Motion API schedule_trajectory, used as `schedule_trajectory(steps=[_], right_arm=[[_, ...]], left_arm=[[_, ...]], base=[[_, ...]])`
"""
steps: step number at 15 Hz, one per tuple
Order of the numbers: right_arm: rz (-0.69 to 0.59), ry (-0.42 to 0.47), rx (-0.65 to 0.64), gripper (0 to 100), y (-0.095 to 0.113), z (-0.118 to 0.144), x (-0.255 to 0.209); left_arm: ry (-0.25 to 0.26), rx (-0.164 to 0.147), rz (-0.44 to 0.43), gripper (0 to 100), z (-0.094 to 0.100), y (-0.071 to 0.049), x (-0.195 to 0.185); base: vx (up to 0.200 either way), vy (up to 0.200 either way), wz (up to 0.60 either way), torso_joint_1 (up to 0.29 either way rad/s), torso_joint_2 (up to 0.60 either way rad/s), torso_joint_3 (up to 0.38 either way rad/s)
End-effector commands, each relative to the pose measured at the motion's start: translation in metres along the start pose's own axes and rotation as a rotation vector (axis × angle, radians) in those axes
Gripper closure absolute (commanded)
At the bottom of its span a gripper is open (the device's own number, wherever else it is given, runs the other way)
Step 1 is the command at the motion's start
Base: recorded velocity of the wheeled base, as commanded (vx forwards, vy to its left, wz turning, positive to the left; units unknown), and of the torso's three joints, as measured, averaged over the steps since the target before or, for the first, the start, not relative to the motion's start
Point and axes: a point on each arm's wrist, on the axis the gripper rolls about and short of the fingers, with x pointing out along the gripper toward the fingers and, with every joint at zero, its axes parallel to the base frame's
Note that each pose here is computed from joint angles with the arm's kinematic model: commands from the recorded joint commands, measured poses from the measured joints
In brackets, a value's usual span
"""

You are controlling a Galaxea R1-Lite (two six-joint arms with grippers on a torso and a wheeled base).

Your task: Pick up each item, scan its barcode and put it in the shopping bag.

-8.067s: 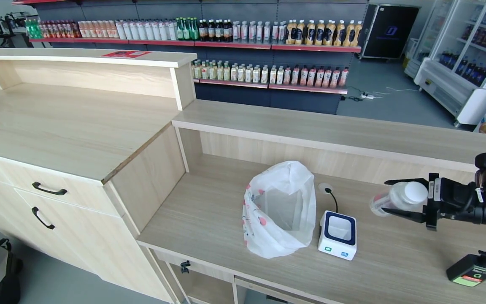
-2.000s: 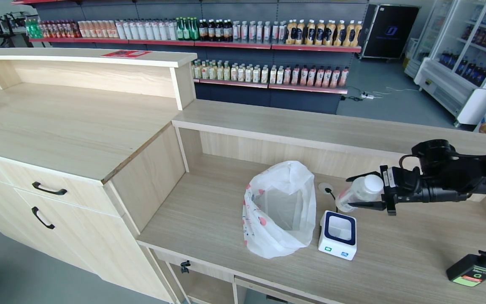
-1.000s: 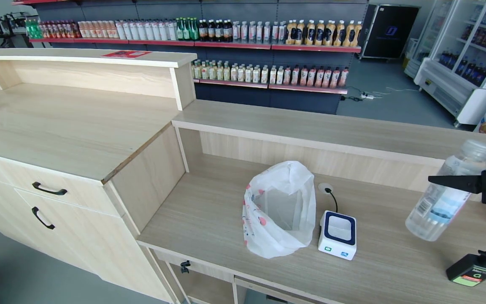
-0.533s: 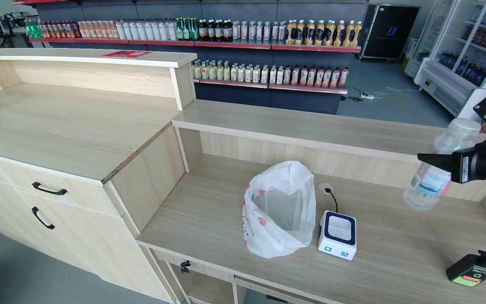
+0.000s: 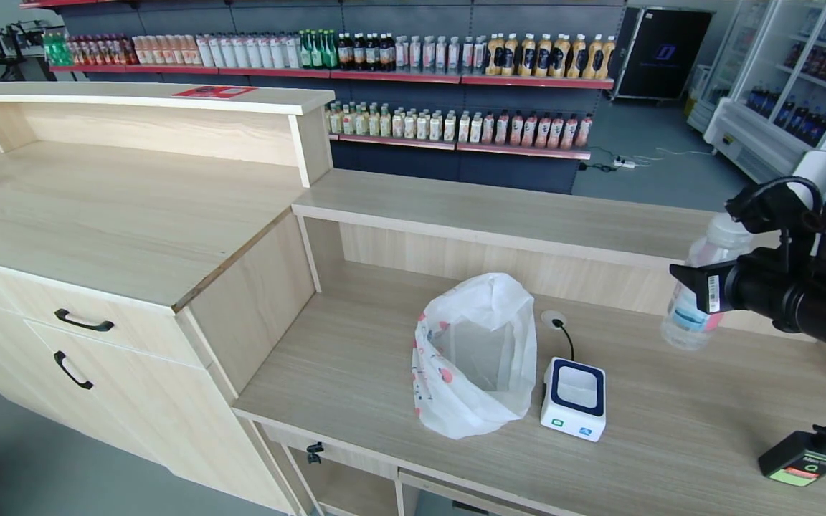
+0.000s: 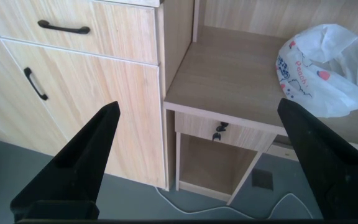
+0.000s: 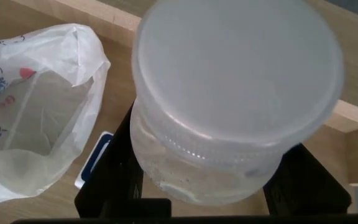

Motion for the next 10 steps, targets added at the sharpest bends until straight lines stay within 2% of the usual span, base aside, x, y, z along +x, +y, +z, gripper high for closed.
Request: schedule_trajectory(steps=[1,3,5,6,10], right_arm=[[0.064,0.018,0.030,100,0.013,-0.008,0.007],[0.096,0.013,0.020,100,0.023,-0.009,0.008],[0.161,-0.033,0.035,100,0.031,-0.007,0.012],[0.195,-0.033,0.040,100,0.034,-0.010,0.017],[0.168,-0.024,0.099,100,0.034,-0.032,0.052]], left_arm=[[0.001,-0.001,0.000,0,0.000,0.000,0.000],[0.001,-0.001,0.000,0,0.000,0.000,0.000],[0.001,-0.001,0.000,0,0.000,0.000,0.000],[0.001,-0.001,0.000,0,0.000,0.000,0.000],[0.001,-0.001,0.000,0,0.000,0.000,0.000]], base=[[0.000,0.000,0.60,0.002,0.01,0.002],[0.000,0.000,0.60,0.002,0.00,0.005],[0.000,0.000,0.60,-0.010,0.00,0.002],[0.000,0.000,0.00,0.000,0.00,0.000],[0.000,0.000,0.00,0.000,0.00,0.000]])
